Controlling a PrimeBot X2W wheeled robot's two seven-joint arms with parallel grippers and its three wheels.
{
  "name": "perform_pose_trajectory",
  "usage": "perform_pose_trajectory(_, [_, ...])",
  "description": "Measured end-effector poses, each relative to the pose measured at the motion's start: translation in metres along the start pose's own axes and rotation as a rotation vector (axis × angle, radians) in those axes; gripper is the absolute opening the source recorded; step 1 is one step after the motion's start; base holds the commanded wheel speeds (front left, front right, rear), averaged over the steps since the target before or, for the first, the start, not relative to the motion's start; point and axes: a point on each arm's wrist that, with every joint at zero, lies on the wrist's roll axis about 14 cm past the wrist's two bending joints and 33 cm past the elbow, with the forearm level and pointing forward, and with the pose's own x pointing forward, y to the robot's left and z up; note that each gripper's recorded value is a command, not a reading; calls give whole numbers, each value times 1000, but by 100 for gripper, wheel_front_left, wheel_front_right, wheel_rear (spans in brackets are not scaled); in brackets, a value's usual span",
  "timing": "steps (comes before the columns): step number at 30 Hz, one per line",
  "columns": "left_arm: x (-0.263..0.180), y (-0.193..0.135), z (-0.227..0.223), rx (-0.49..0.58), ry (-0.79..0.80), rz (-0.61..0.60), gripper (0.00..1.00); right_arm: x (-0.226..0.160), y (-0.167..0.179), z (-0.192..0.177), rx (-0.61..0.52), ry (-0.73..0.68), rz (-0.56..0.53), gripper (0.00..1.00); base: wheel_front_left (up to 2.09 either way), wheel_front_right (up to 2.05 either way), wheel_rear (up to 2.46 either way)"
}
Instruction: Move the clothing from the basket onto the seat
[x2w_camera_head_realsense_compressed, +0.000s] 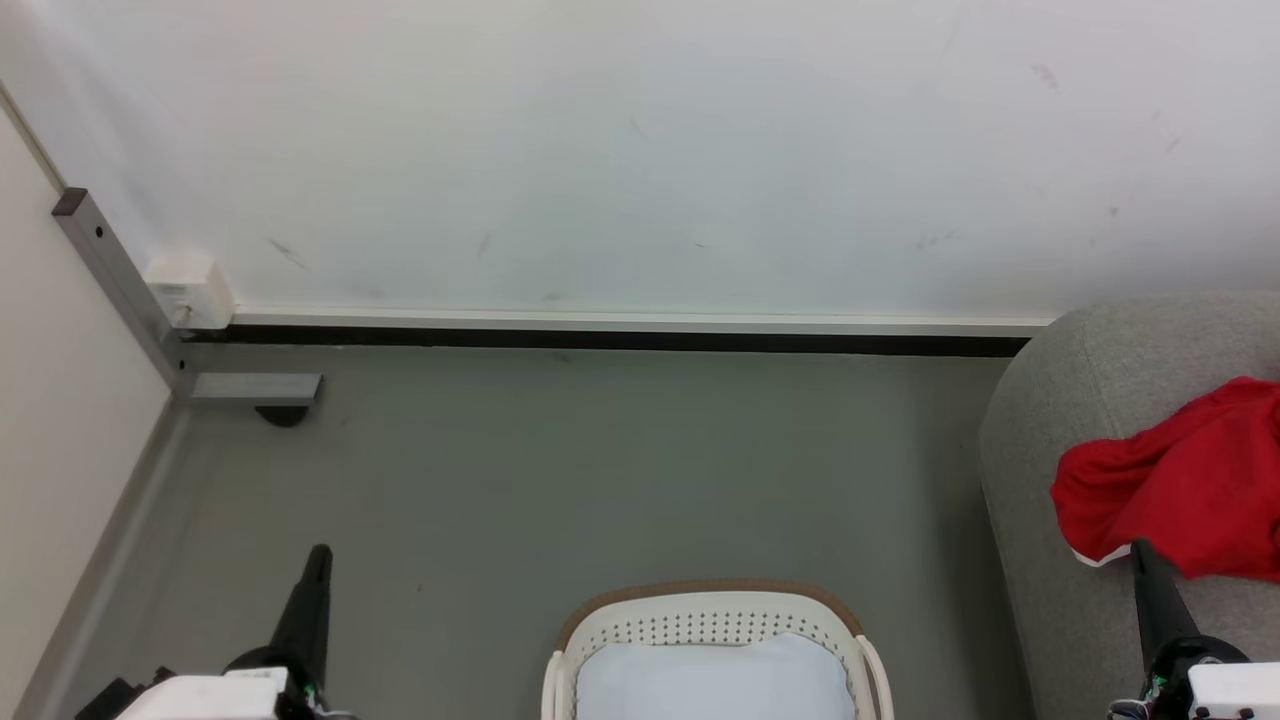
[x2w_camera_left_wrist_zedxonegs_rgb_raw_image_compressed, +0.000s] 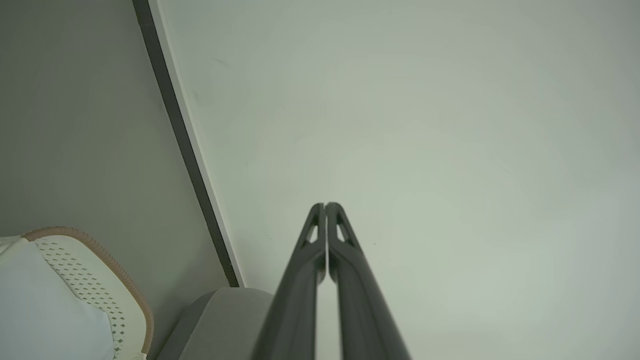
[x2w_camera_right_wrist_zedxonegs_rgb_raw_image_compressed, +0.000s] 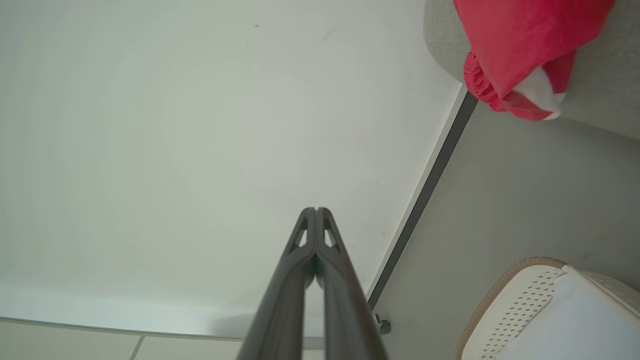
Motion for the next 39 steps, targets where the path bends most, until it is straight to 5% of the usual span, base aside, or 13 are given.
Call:
perform_pose_trajectory(14, [0,-5,6,-81,-9,-27,0,2,4,-2,96,12,19,0,0,0,0])
perform_pose_trajectory(39, [1,-6,6,-81,-9,-30,0,3,5,-1,96,12,20,0,0,0,0])
